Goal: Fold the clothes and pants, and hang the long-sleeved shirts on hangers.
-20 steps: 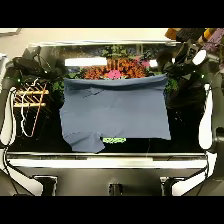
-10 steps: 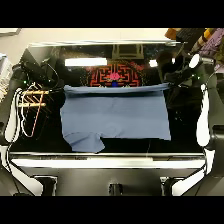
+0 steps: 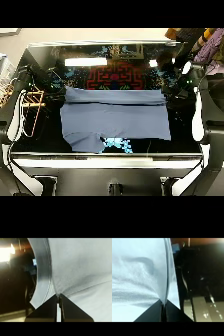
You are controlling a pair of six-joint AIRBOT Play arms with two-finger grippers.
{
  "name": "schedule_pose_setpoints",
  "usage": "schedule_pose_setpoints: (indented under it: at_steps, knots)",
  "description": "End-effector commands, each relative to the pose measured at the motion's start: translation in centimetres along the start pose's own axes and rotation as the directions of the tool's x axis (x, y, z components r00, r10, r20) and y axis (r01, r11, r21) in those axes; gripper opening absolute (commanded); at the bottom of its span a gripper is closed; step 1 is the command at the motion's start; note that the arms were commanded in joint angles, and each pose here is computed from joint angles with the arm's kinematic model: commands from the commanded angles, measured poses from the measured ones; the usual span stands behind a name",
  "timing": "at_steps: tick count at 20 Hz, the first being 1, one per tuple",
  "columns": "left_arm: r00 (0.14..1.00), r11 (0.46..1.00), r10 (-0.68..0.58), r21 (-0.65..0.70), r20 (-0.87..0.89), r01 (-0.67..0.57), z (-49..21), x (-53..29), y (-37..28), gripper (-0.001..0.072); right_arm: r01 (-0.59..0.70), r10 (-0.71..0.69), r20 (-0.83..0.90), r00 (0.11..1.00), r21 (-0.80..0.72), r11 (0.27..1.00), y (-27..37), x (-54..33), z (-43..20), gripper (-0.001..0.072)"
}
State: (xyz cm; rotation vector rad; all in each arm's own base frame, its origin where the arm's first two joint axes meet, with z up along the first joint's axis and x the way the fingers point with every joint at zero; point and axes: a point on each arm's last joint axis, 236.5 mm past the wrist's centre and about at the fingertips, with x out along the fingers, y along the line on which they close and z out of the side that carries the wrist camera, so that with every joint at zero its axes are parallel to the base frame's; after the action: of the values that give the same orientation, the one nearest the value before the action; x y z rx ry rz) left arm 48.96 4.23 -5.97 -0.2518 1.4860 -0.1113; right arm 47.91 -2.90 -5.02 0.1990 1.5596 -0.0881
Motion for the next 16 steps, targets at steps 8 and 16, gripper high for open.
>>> schedule_pose_setpoints:
  at_steps: [8, 16]
  knots:
    - [0.998, 1.000, 0.013, -0.001, -0.068, -0.013, -1.7, 1.0, 0.4, 0.0019, 0.016, -0.015, -0.162, 0.987, 0.004, 1.000, -0.5, 3.0, -2.7, 0.0031]
    - [0.999, 0.998, -0.016, -0.055, -0.050, 0.013, -2.1, -2.1, 0.6, 0.0334, 0.024, -0.029, -0.095, 0.995, -0.046, 0.999, -2.0, -1.3, -2.6, 0.0411]
